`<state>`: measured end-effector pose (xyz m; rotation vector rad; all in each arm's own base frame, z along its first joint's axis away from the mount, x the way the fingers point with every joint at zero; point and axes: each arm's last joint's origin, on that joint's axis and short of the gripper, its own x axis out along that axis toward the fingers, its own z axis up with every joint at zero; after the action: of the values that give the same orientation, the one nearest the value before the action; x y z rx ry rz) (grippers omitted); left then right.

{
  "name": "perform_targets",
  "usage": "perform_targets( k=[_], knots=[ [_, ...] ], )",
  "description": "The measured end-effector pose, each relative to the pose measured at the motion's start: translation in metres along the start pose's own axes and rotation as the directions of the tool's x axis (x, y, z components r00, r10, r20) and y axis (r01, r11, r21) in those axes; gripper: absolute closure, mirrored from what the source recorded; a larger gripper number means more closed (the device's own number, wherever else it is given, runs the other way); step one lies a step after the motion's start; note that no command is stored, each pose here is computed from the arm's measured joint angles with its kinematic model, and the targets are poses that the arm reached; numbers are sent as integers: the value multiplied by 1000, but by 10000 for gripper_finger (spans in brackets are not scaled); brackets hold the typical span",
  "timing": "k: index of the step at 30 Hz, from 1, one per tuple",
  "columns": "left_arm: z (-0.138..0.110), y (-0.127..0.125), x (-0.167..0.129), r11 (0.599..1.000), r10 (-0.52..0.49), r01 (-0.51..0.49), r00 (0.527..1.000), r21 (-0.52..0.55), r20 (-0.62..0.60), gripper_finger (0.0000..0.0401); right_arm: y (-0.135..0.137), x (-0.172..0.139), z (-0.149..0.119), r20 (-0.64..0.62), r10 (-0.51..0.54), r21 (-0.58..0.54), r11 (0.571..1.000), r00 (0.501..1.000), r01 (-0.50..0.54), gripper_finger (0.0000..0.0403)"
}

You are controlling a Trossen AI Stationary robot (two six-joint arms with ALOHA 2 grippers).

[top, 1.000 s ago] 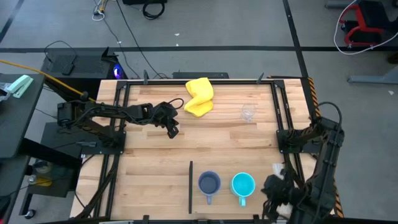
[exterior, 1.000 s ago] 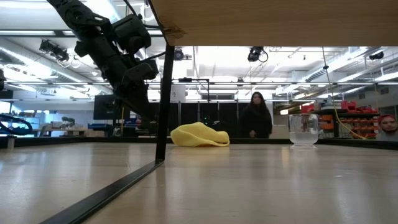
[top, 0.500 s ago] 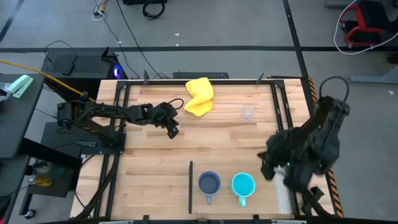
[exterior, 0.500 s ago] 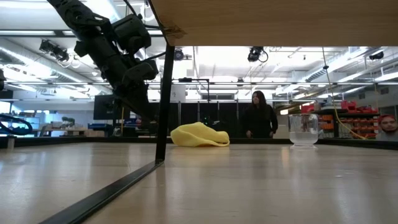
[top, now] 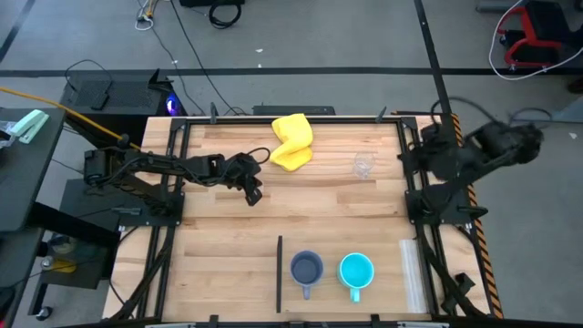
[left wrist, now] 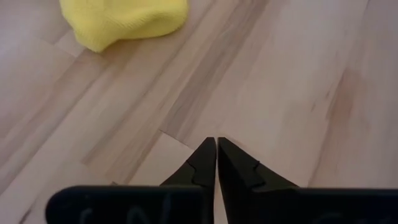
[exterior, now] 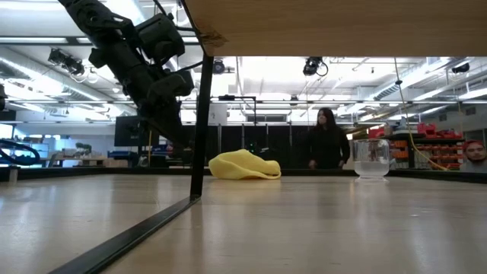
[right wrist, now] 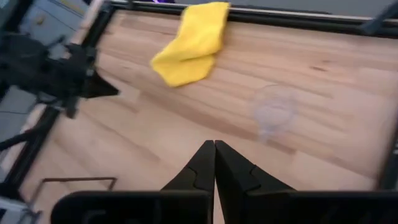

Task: Stack small to large cups/mugs on shelf
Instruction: Put the transparent mug on the shelf

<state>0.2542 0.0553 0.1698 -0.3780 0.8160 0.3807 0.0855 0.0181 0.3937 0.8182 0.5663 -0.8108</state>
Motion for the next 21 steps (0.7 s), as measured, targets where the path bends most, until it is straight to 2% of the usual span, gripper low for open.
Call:
perform_targets(
  k=[5, 9, 12, 16, 21],
  knots=[
    [0, 0, 0, 1000, 12, -12, 1000, 0, 5, 374, -19, 2, 9, -17, -58, -72, 996, 998, 57, 367],
    [1, 0, 0, 1000, 9, -9, 1000, -7, 12, 379, -18, 8, 14, -7, -118, -154, 981, 993, 116, 338],
    [4, -1, 0, 1000, -2, 3, 999, -27, 44, 384, -12, 18, 18, 3, -188, -175, 967, 982, 186, 311],
    [11, -3, -1, 999, -25, 28, 993, -24, 116, 383, -6, 38, 26, -39, -298, -206, 936, 954, 284, 291],
    [15, -1, -1, 999, -37, 42, 988, -31, 149, 377, -5, 70, 45, -142, -434, -247, 886, 890, 393, 294]
  ],
)
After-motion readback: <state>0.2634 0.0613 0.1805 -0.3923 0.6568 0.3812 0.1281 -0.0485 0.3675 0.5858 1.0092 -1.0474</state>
